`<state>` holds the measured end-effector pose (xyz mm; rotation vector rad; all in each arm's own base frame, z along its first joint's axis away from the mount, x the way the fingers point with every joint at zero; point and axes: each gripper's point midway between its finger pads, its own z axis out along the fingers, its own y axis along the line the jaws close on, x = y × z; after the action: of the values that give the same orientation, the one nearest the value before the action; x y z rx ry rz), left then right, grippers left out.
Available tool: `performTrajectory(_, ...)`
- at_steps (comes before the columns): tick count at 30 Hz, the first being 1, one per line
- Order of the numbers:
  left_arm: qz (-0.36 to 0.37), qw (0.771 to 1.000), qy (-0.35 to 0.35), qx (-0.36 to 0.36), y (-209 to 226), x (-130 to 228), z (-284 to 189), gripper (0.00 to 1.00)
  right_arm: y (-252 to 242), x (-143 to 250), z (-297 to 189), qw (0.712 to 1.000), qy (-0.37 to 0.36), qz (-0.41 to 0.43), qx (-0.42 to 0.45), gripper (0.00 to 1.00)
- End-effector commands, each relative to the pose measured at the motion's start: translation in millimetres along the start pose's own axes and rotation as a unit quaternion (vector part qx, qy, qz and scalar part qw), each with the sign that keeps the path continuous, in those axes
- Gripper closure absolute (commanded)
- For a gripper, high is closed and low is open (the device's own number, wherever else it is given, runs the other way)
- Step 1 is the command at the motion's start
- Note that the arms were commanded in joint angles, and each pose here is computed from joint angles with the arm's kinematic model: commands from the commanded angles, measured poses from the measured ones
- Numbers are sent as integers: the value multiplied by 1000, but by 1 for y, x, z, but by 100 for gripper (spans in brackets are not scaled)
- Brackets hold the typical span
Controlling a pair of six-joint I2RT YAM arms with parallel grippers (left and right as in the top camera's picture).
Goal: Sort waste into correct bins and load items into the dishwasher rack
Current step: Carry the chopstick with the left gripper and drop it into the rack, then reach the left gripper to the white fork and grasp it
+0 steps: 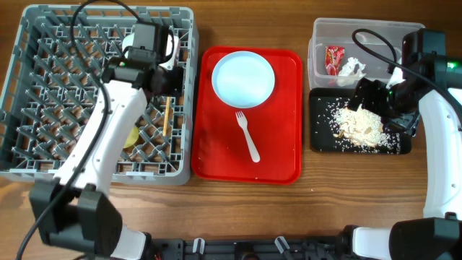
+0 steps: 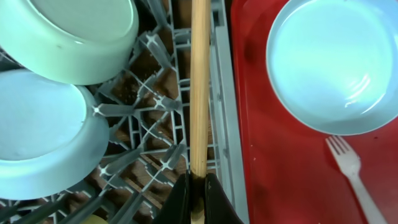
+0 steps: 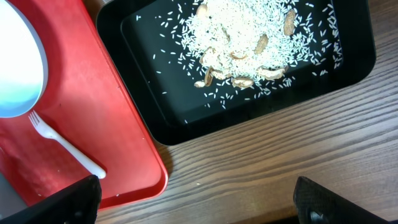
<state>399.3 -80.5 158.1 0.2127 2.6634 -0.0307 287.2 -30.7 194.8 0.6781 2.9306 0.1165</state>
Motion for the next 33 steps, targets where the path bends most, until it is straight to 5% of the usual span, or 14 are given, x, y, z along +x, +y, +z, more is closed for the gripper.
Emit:
performTrajectory(1, -6, 1000, 18, 0, 0, 2, 22, 96, -2, -1, -6, 1000, -12, 0, 3, 0)
performTrajectory(8, -53, 999, 14, 0, 0, -2, 30, 96, -2, -1, -6, 1000, -12, 0, 3, 0)
performTrajectory(12, -56, 998, 14, 0, 0, -2, 30, 70, -2, -1, -6, 1000, -12, 0, 3, 0)
performTrajectory(22, -58, 998, 17, 9, -4, -1, 30, 63, -2, -2, -6, 1000, -12, 0, 3, 0)
performTrajectory(27, -50, 989, 34, 132, -66, 4, 22, 53, -2, -2, -6, 1000, -12, 0, 3, 0)
performTrajectory(33, -149, 979, 64, 127, -129, 21, 18, 44, -1, -2, -6, 1000, -14, 1, 3, 0)
